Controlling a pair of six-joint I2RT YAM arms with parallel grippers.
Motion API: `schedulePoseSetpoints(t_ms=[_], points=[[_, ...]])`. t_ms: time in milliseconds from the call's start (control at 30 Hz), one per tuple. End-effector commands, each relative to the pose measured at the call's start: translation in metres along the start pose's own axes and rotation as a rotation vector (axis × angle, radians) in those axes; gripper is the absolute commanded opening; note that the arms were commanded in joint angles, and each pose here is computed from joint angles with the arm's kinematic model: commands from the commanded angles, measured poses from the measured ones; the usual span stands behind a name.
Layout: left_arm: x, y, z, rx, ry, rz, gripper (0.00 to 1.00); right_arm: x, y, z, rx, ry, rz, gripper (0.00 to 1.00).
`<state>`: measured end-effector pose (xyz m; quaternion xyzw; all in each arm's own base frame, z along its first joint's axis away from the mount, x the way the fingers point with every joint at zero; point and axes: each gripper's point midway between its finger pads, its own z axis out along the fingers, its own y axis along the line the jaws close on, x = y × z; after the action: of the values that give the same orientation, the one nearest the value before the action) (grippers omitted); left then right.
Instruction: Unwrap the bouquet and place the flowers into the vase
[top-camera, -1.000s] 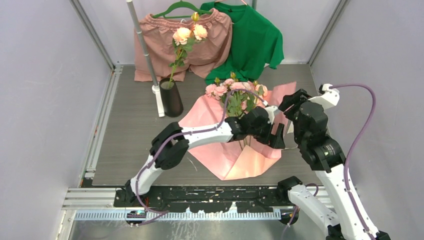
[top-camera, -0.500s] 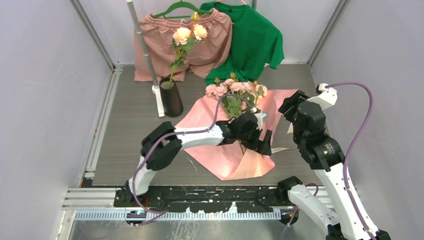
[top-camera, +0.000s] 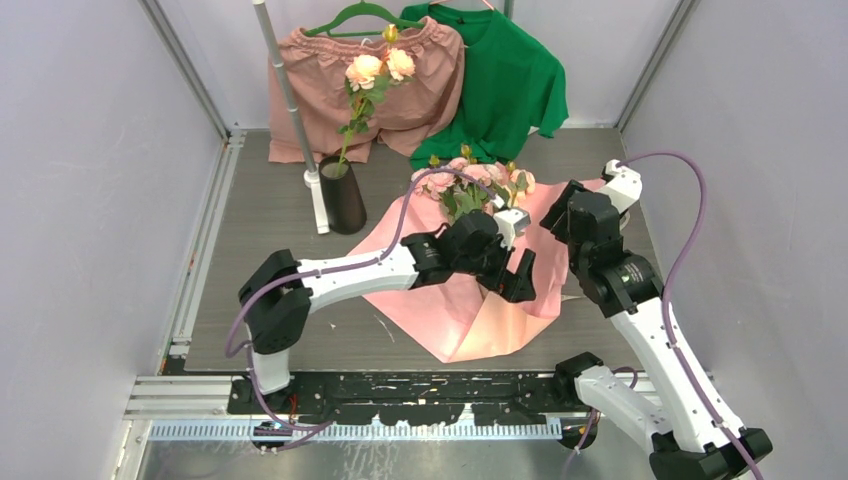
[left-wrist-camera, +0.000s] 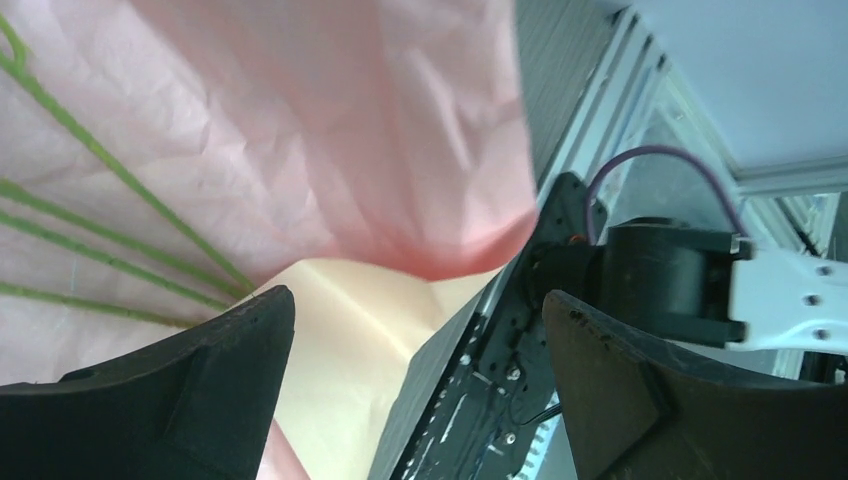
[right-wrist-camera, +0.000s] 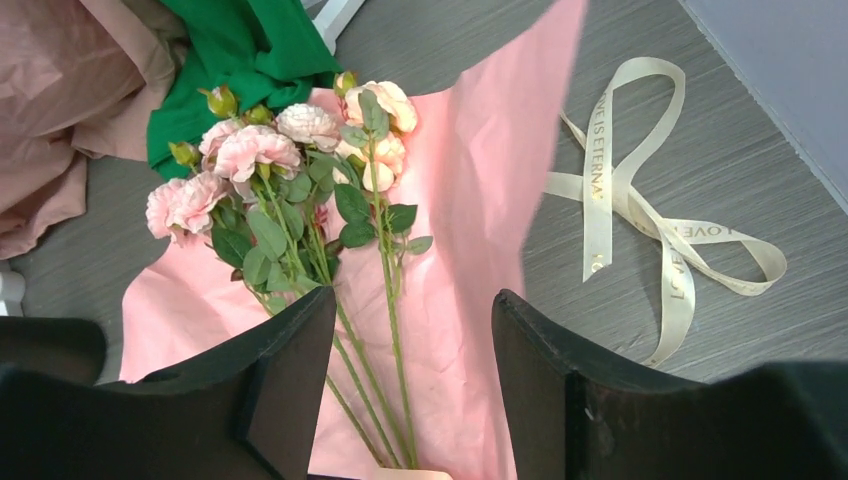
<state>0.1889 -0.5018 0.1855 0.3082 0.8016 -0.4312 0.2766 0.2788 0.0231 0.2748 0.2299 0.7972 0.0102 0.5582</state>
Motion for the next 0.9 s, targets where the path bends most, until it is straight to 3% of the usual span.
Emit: schedulePoseSetpoints(t_ms=[0,133,300,500,600,767,867], points=[[0.019,0.021,0.002,-0.055,0.035,-0.002,0.94,-0.01,0.008,-0.003,-0.036,-0.015,0.016,0.64],[0.046,0.055,-0.02,-0.13,0.024,-0.074,0.94,0.028,0.008,0.016,-0.002,0.101,0.004,0.63],[0.066,0.086,-0.071,-0.251,-0.034,-0.102,0.94,0.117,0.009,0.042,0.002,0.335,0.086,0.61],[0.086,0.126,-0.113,-0.354,-0.073,-0.175,0.95,0.16,-0.025,0.06,0.144,0.353,0.092,0.6],[0.088,0.15,-0.118,-0.376,-0.083,-0.233,0.95,0.18,-0.029,0.07,0.178,0.415,0.074,0.6],[0.08,0.18,-0.104,-0.344,-0.083,-0.359,0.95,0.22,-0.029,0.089,0.213,0.501,0.105,0.49],[0.078,0.193,-0.09,-0.341,-0.053,-0.393,0.94,0.238,-0.031,0.097,0.233,0.532,0.11,0.36]])
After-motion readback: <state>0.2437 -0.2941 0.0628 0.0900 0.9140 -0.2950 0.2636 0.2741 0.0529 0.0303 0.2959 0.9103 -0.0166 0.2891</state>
